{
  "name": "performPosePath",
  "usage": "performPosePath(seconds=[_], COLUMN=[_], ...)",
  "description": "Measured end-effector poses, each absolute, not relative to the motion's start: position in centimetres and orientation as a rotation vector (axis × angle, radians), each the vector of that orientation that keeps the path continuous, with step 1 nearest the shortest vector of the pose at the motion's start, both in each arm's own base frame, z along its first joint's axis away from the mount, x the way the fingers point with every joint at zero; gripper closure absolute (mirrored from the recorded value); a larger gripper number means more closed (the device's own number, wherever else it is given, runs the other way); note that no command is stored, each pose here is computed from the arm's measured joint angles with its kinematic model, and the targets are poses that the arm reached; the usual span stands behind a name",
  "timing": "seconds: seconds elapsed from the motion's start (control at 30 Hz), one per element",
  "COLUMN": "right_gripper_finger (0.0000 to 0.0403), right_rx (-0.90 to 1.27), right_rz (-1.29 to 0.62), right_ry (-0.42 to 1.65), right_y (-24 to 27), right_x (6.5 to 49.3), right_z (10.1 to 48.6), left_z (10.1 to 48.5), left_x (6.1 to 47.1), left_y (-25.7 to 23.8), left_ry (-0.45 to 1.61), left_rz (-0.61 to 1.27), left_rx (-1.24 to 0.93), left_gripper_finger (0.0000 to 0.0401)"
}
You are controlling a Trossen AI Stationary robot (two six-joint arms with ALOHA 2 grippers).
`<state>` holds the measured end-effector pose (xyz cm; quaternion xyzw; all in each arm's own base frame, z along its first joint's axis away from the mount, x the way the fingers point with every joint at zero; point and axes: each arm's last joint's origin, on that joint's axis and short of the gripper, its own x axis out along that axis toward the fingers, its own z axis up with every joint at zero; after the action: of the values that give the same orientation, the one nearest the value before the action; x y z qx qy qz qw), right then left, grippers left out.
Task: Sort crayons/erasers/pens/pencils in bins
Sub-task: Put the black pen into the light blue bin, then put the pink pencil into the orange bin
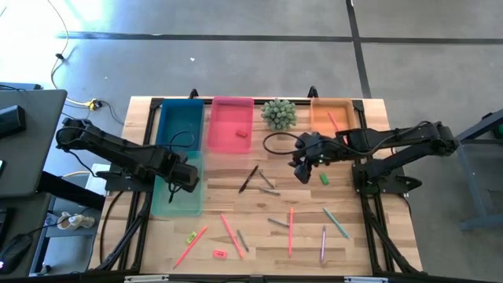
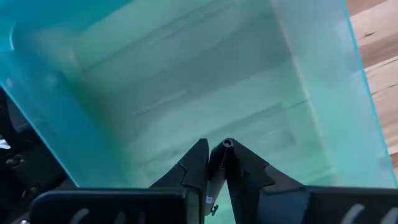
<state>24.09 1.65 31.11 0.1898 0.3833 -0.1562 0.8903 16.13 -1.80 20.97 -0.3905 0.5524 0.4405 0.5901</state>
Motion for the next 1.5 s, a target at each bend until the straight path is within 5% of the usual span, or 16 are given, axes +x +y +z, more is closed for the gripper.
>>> performPosePath(seconds=[0.7,1.5], right_gripper_finger=[0.0214,0.0215], right_rx=[0.747,0.962], right_rz=[-0.491,-0.235], right_ry=[0.92,0.681], right_y=[1.9,6.3], right_x=[23.0,24.7], right_z=[27.9,30.0], left_z=[21.5,30.4], left_x=[16.4,19.2], left_y=[-1.9,-1.5], left_ry=[1.309,1.008], left_rz=[0.978,0.716], left_rx=[-0.941,-0.646], left_gripper_finger=[0.0252,0.0263])
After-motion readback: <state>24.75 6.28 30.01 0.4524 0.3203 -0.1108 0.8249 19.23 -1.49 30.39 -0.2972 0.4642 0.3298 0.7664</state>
